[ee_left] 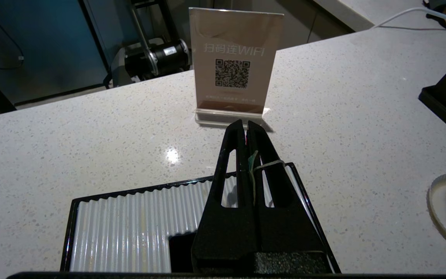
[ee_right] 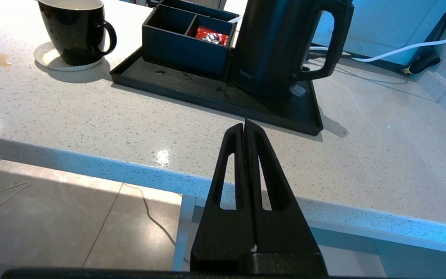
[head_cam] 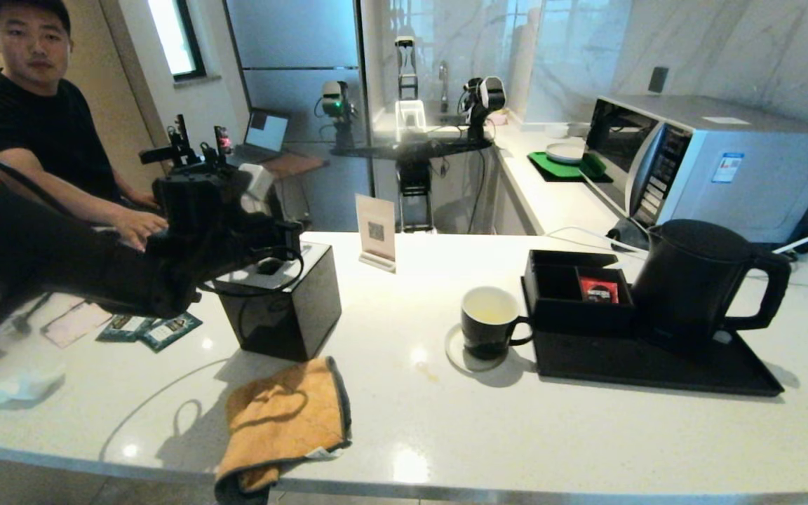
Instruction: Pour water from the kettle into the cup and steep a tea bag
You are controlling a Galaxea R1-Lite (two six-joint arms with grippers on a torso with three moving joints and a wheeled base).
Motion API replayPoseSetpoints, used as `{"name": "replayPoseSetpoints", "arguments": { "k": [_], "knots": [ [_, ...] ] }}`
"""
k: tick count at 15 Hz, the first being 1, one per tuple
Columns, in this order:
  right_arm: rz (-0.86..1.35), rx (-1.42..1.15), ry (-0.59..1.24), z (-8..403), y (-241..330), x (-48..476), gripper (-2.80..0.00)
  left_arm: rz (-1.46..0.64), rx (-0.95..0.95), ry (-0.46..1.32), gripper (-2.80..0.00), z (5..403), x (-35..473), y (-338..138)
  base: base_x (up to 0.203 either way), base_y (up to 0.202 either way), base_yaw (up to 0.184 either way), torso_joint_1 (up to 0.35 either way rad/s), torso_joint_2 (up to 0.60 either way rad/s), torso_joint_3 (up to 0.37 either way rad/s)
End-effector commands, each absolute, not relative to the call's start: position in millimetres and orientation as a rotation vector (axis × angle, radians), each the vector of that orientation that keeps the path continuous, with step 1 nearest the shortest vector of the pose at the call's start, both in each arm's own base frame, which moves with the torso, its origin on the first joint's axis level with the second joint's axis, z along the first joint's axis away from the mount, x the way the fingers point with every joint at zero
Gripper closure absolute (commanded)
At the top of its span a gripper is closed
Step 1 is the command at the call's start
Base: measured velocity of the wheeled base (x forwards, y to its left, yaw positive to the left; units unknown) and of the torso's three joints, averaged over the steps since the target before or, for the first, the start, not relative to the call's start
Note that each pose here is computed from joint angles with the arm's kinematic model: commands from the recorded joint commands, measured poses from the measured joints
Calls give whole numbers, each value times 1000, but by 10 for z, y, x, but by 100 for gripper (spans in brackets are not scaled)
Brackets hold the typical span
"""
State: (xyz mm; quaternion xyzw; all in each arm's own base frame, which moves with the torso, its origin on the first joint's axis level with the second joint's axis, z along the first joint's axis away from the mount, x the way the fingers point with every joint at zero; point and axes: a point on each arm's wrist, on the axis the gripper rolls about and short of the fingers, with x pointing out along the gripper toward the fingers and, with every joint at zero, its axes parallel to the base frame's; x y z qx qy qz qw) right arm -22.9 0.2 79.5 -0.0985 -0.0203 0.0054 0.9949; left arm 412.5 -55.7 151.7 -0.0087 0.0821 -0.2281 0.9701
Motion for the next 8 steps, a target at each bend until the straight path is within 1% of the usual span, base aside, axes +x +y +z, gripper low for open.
{"name": "replayPoseSetpoints", "arguments": {
  "k": [1, 8],
  "knots": [
    [11, -198, -41, 796, 2, -229, 0, -466, -15, 142, 0, 1598, 4105, -564, 0, 0, 0, 0, 0, 0],
    [11, -198, -40, 796, 2, -228, 0, -466, -5, 28, 0, 1969, 4093, -563, 0, 0, 0, 0, 0, 0]
  ]
}}
